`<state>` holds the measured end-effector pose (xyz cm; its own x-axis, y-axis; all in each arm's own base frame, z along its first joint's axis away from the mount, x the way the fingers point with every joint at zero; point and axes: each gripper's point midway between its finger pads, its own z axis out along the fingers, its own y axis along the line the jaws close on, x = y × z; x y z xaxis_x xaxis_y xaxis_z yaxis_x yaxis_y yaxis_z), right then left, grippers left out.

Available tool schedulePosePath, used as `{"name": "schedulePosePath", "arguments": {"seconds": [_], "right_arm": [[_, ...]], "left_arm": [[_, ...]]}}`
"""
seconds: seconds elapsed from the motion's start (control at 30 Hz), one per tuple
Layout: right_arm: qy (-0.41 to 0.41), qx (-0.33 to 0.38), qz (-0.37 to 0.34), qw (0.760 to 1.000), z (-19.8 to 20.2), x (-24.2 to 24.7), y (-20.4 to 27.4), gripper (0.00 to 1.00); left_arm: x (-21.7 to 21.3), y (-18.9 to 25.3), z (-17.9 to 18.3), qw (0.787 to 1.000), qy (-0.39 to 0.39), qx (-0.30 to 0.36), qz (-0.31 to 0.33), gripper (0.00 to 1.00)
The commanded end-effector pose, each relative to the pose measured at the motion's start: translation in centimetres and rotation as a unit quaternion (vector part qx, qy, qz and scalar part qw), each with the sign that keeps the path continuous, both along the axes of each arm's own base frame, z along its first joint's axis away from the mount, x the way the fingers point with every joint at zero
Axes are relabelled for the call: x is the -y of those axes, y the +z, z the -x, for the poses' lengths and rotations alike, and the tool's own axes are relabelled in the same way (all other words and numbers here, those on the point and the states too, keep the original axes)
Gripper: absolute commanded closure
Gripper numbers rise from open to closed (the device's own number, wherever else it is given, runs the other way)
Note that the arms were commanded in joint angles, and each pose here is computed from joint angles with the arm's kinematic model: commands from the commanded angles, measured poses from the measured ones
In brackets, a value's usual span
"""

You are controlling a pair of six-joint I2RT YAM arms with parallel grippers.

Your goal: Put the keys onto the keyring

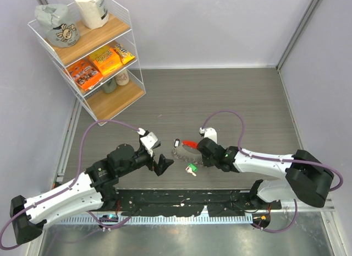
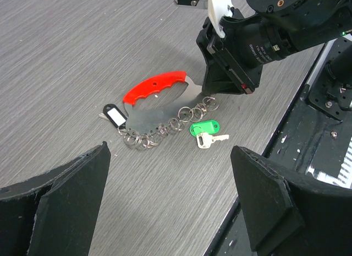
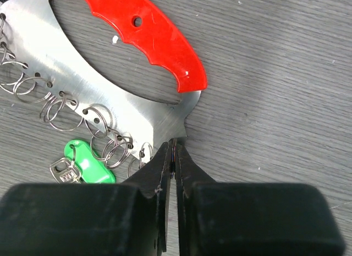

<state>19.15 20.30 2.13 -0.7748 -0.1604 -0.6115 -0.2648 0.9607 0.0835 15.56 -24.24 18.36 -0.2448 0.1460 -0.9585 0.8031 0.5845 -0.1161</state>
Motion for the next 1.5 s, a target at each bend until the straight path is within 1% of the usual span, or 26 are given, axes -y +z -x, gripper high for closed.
{"name": "schedulePosePath", "arguments": {"seconds": [0.0,0.27,0.4,0.57,0.67,0.7,0.83,0.97,1.13,1.3,1.47], "right_arm": [[-0.006,0.013,0.003,1.000,-0.4,0.3,1.1,0.94],[-0.010,0.036,-0.012,0.999,-0.6,0.5,3.4,0.95],[0.001,0.054,-0.026,0.998,-0.4,0.4,5.5,0.95],[0.034,0.079,-0.047,0.995,0.2,0.0,8.8,0.95],[0.068,0.095,-0.062,0.991,1.0,-0.7,11.1,0.95],[0.076,0.098,-0.065,0.990,1.2,-0.8,11.9,0.95],[0.118,0.114,-0.098,0.982,2.3,-1.6,15.0,0.95],[0.174,0.123,-0.141,0.967,3.8,-2.8,18.0,0.94],[0.207,0.135,-0.175,0.953,4.9,-3.5,21.2,0.95],[0.255,0.135,-0.220,0.932,7.0,-5.1,23.8,0.95],[0.280,0.133,-0.238,0.921,8.2,-6.7,25.7,0.94]], "left_arm": [[0.6,1.6,0.0,0.999,-0.011,0.020,0.027,0.01],[0.6,1.9,0.1,0.999,-0.011,0.023,0.032,0.01],[1.1,2.3,0.9,0.998,-0.039,0.022,0.044,0.01],[1.7,2.9,2.0,0.995,-0.072,0.022,0.058,0.01],[2.0,3.5,2.8,0.993,-0.094,0.021,0.068,0.01],[2.2,4.3,2.9,0.991,-0.102,0.029,0.081,0.01],[2.8,5.9,4.1,0.985,-0.134,0.032,0.099,0.01],[3.2,7.1,5.4,0.979,-0.167,0.030,0.116,0.01],[3.6,9.0,7.1,0.966,-0.209,0.035,0.149,0.01],[3.8,10.9,8.6,0.951,-0.246,0.045,0.183,0.01],[4.2,12.4,9.5,0.938,-0.270,0.060,0.208,0.01]]}}
